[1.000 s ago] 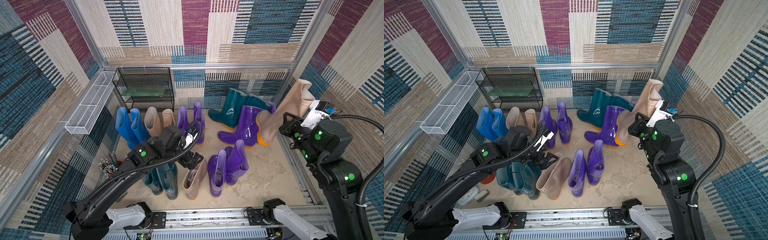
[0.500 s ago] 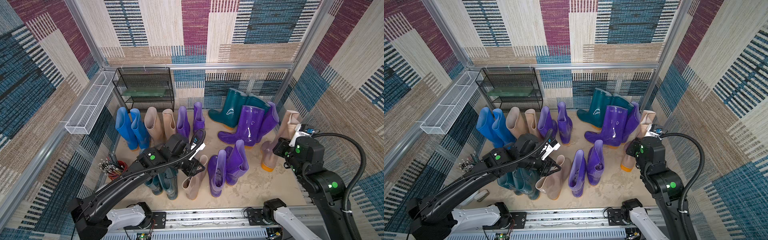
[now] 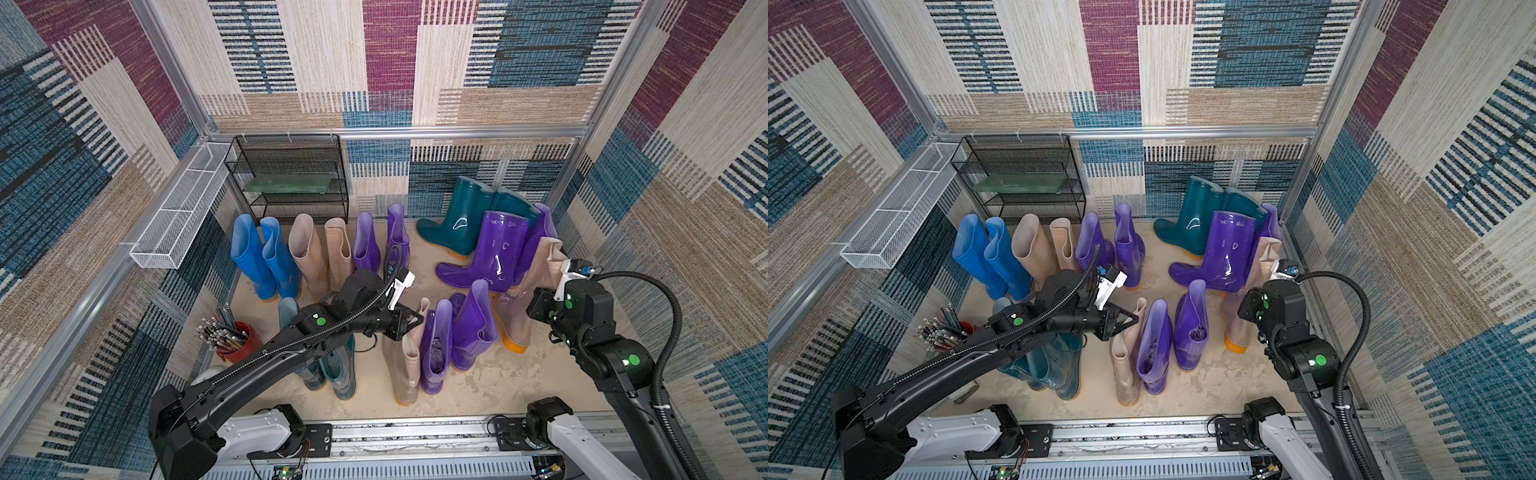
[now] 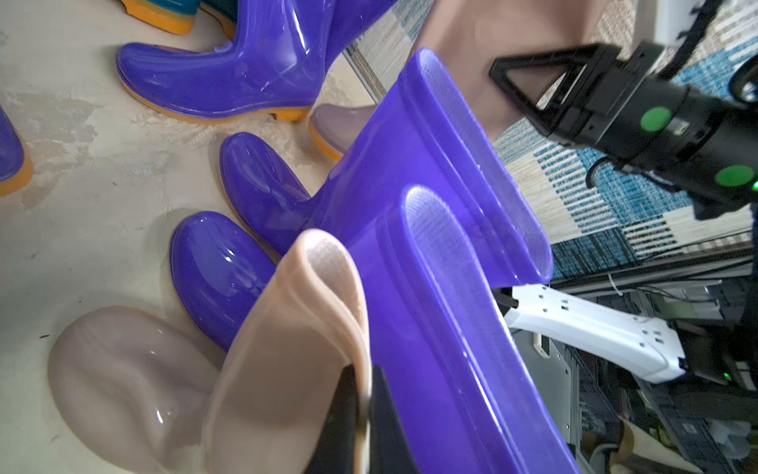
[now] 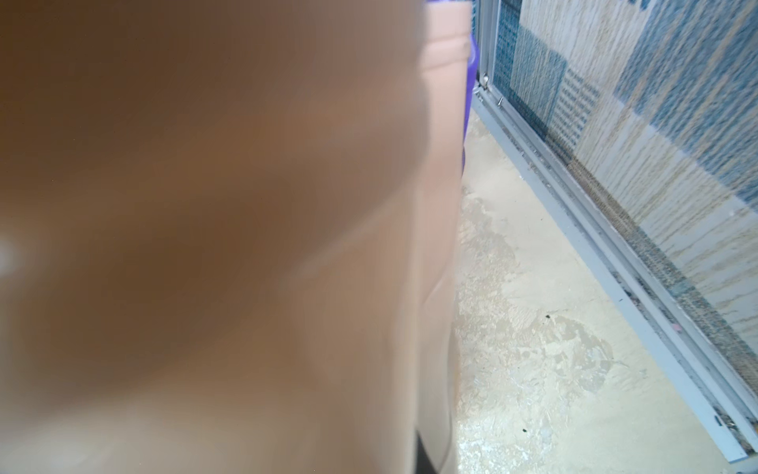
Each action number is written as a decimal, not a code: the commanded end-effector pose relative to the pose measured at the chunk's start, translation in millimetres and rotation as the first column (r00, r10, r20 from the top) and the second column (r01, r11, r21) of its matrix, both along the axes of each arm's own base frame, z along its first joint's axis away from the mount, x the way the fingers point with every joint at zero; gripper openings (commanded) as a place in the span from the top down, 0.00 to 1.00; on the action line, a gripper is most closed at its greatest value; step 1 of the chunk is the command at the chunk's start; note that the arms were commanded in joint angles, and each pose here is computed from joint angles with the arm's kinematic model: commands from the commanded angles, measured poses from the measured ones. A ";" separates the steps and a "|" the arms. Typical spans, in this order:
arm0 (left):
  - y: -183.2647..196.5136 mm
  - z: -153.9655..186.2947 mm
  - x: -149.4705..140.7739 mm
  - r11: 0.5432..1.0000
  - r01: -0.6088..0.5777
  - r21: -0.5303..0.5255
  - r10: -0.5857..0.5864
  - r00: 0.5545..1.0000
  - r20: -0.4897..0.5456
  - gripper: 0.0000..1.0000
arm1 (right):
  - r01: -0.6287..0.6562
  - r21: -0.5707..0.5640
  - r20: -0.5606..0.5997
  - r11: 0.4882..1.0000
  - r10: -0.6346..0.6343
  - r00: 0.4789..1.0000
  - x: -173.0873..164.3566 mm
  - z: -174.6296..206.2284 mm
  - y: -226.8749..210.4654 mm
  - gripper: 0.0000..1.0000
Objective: Match and arrange rain boots in pairs
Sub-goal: Move the rain boot to the center of the board, then pair a pair of rain boots at the center of the board.
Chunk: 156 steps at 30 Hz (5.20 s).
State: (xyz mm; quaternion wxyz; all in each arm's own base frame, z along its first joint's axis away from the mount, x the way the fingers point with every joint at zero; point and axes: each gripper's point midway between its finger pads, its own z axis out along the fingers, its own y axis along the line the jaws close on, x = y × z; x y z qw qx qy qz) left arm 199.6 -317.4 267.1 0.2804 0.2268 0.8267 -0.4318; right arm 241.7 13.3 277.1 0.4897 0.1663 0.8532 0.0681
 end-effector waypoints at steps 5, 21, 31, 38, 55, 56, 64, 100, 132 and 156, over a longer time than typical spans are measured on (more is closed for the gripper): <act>3.3 10.1 6.6 0.997 -0.031 -0.069 0.037 0.995 0.097 1.00 | -0.072 0.096 0.039 0.993 0.069 0.997 4.2 -10.7 19.2 1.00; 52.0 1.7 -9.9 0.995 -0.098 0.008 0.094 0.974 0.206 1.00 | 0.004 0.167 -0.021 0.986 0.000 1.000 -19.7 -11.1 10.9 0.18; 52.0 10.6 -6.7 0.996 -0.090 0.022 0.081 0.962 0.261 1.00 | 0.111 0.117 0.023 0.987 -0.115 0.993 -26.7 23.6 -13.0 0.06; 62.1 9.0 4.8 0.985 -0.151 0.088 0.118 0.945 0.305 1.00 | 0.122 0.099 -0.038 0.988 -0.118 0.992 -16.2 9.9 -11.0 0.03; 101.9 20.3 7.4 0.937 -0.270 0.220 0.176 0.913 0.368 1.00 | 0.091 0.038 -0.032 0.995 -0.090 0.995 -13.3 -8.9 -12.3 0.94; 102.8 18.1 7.3 0.935 -0.274 0.225 0.180 0.914 0.363 1.00 | 0.080 0.030 -0.019 0.996 -0.080 0.997 -12.0 -4.8 -11.6 1.00; 111.5 22.5 -0.3 0.930 -0.295 0.218 0.220 0.925 0.309 1.00 | 0.014 -0.003 0.040 1.000 -0.014 0.999 -5.8 28.4 -4.9 1.00; 139.2 33.6 16.4 0.857 -0.470 0.213 0.378 0.852 0.362 1.00 | -0.396 -0.036 0.528 0.917 0.354 0.772 101.0 270.9 131.8 1.00; 145.7 15.9 39.1 0.833 -0.510 0.216 0.428 0.840 0.332 1.00 | -0.653 0.008 0.545 0.758 0.544 0.638 20.0 295.2 278.7 1.00; 145.4 21.7 38.9 0.840 -0.505 0.199 0.427 0.840 0.334 1.00 | -0.689 0.123 0.392 0.714 0.603 0.695 -51.6 189.6 319.3 1.00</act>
